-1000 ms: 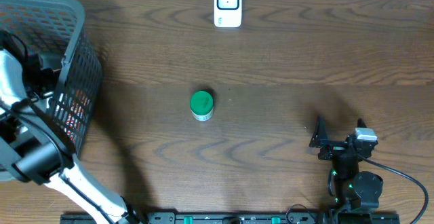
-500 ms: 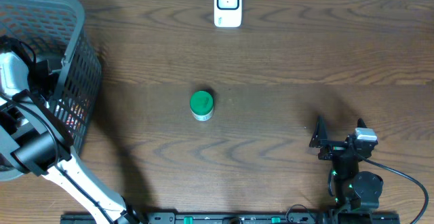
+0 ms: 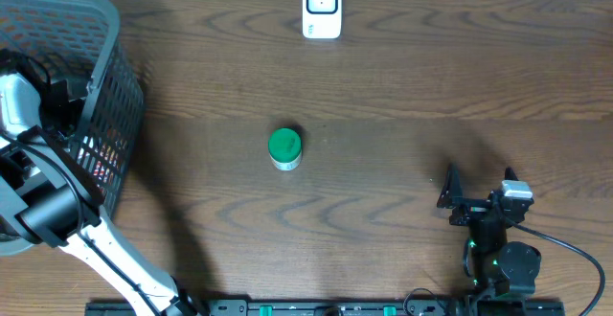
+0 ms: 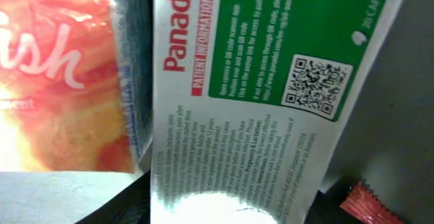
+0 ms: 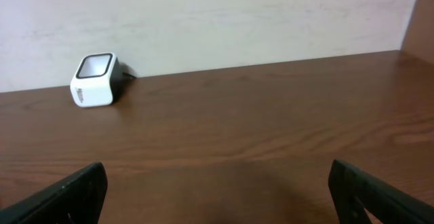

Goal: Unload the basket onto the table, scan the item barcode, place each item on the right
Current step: 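Reach the left gripper into the basket and grasp the white Panadol box, then carry the Panadol box right of the bottle and release it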

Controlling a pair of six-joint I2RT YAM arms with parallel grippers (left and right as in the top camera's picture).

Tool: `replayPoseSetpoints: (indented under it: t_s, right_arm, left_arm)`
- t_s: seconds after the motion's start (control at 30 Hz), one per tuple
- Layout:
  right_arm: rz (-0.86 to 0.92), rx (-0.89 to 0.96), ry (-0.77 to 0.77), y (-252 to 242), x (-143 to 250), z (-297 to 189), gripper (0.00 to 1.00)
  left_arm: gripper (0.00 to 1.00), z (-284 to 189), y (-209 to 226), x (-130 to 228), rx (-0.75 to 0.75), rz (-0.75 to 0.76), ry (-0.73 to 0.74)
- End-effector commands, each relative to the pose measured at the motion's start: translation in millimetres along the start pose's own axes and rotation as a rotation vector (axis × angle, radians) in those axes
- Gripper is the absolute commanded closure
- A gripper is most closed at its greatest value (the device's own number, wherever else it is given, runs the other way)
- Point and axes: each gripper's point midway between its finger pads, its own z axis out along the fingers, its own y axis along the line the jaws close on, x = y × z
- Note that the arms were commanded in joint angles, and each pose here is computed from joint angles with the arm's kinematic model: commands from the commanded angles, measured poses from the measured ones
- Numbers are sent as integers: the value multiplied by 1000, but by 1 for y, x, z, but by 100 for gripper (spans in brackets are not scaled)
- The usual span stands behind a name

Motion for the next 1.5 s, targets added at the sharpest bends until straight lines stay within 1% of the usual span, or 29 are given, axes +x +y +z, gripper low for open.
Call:
replayPoseSetpoints:
  t_s: [0.0, 0.1, 0.2, 0.3, 0.43, 0.67, 0.73, 0.77, 0.83, 0.93, 1.07, 1.17, 1.27, 1.47]
  right_arm:
    - [-14, -14, 1, 3, 1, 0, 1]
    - [-14, -14, 1, 3, 1, 0, 1]
    - [-14, -14, 1, 3, 1, 0, 1]
    - [-14, -14, 1, 3, 1, 0, 1]
    - [-14, -14, 1, 3, 1, 0, 1]
    - [-14, -14, 1, 3, 1, 0, 1]
    - [-14, -14, 1, 3, 1, 0, 1]
    - [-14, -14, 1, 3, 1, 0, 1]
    - [-14, -14, 1, 3, 1, 0, 1]
    - [-14, -14, 1, 3, 1, 0, 1]
    - [-14, -14, 1, 3, 1, 0, 1]
    - [-14, -14, 1, 3, 1, 0, 1]
    - [-14, -14, 1, 3, 1, 0, 1]
    - [-14, -14, 1, 3, 1, 0, 1]
  left_arm:
    - [49, 23, -6, 11, 39, 3, 69]
    - [49, 18, -5, 10, 35, -11, 61]
    - [50, 5, 0, 7, 0, -60, 36]
    - [52, -22, 3, 1, -28, -90, -25]
    - [52, -65, 4, -5, -44, -91, -126]
    - [52, -159, 1, -7, -73, -117, -354]
    - [52, -187, -1, -3, -76, -144, -420]
    - [52, -212, -3, 2, -65, -194, -485]
    - [52, -243, -15, 9, -8, -216, -563]
    - [52, -286, -45, 27, 143, -214, -659]
    - [52, -339, -102, 70, 415, -142, -726]
    - [52, -371, -143, 107, 574, -35, -752]
    - [52, -393, -181, 147, 683, 85, -752]
    - [52, -410, -239, 206, 808, 279, -695]
